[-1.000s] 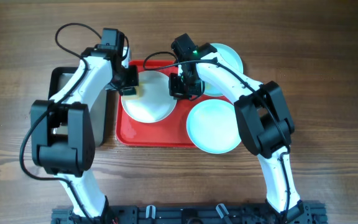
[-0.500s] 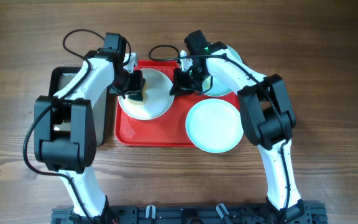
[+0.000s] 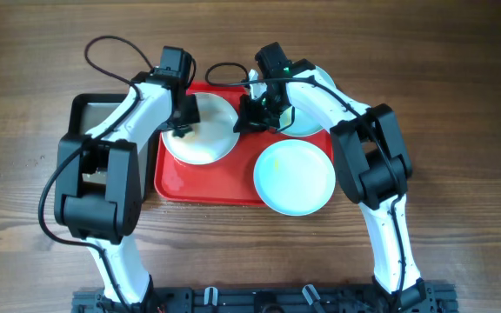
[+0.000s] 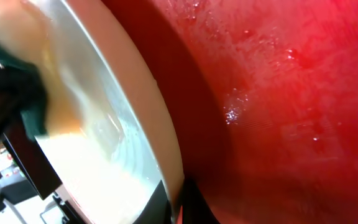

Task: Clean dirty plates on tray and stack at the side
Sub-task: 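Carry the sponge with the left gripper onto the white plate, then scrub the white plate with the sponge while the right gripper holds it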

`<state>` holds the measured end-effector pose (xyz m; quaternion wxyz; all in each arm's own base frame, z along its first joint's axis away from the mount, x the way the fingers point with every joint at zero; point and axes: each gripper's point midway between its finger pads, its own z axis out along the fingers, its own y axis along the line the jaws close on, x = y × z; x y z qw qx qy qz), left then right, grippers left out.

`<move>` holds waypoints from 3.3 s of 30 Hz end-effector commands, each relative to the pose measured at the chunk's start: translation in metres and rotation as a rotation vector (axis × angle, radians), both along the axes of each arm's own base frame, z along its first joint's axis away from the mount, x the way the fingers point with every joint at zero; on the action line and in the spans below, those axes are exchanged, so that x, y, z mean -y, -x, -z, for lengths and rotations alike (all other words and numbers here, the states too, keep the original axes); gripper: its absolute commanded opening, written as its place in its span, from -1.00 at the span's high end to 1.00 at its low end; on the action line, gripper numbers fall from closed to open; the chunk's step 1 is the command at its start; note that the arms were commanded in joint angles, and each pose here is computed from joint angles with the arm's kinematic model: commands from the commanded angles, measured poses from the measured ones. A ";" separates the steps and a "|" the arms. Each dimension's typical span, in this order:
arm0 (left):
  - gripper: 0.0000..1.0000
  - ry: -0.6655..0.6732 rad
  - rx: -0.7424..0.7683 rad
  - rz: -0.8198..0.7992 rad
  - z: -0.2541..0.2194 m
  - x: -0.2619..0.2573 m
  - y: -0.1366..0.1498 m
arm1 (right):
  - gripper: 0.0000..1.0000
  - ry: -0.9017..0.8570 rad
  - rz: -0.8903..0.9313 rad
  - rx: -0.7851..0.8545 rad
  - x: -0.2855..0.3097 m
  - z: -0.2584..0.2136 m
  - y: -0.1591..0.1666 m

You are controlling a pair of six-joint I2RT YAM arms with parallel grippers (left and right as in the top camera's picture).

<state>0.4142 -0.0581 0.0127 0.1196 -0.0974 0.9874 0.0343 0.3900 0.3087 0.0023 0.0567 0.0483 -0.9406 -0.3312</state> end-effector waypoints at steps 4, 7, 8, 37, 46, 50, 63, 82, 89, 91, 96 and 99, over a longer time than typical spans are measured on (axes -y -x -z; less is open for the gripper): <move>0.92 0.037 -0.073 -0.033 0.020 0.006 0.015 | 0.91 0.025 -0.008 -0.077 0.002 0.027 0.015; 0.92 0.466 -0.171 0.152 0.010 0.082 0.036 | 0.91 0.025 -0.007 -0.076 0.002 0.027 0.015; 0.92 0.524 -0.185 0.170 0.006 0.092 0.040 | 0.91 0.025 -0.007 -0.075 0.002 0.027 0.015; 0.92 0.146 -0.261 0.009 0.008 0.042 0.055 | 0.91 0.427 0.187 0.057 0.064 0.001 -0.005; 0.92 0.542 -0.191 0.297 -0.012 0.117 0.043 | 0.91 0.415 0.188 0.062 0.058 0.001 -0.005; 0.92 0.373 -0.038 0.234 -0.005 0.100 0.004 | 0.91 0.414 0.176 0.068 0.054 0.001 -0.003; 0.92 0.059 -0.191 0.009 0.009 0.042 0.043 | 0.91 0.420 0.172 0.077 0.052 0.001 -0.003; 0.92 -0.117 0.089 -0.180 -0.005 0.009 -0.011 | 0.91 0.407 0.141 0.062 0.045 0.001 0.005; 0.92 -0.024 -0.142 -0.162 0.007 0.029 0.040 | 0.91 0.389 0.125 0.067 0.043 0.000 0.005; 0.92 0.163 -0.218 -0.042 0.009 0.066 0.050 | 0.91 0.329 0.090 0.053 0.032 -0.002 0.009; 0.92 0.272 -0.217 0.048 0.007 0.087 0.047 | 0.91 0.097 -0.021 0.033 0.002 0.002 0.024; 0.92 0.333 -0.206 0.147 0.004 0.099 0.045 | 0.91 0.028 -0.030 0.020 0.002 0.001 0.023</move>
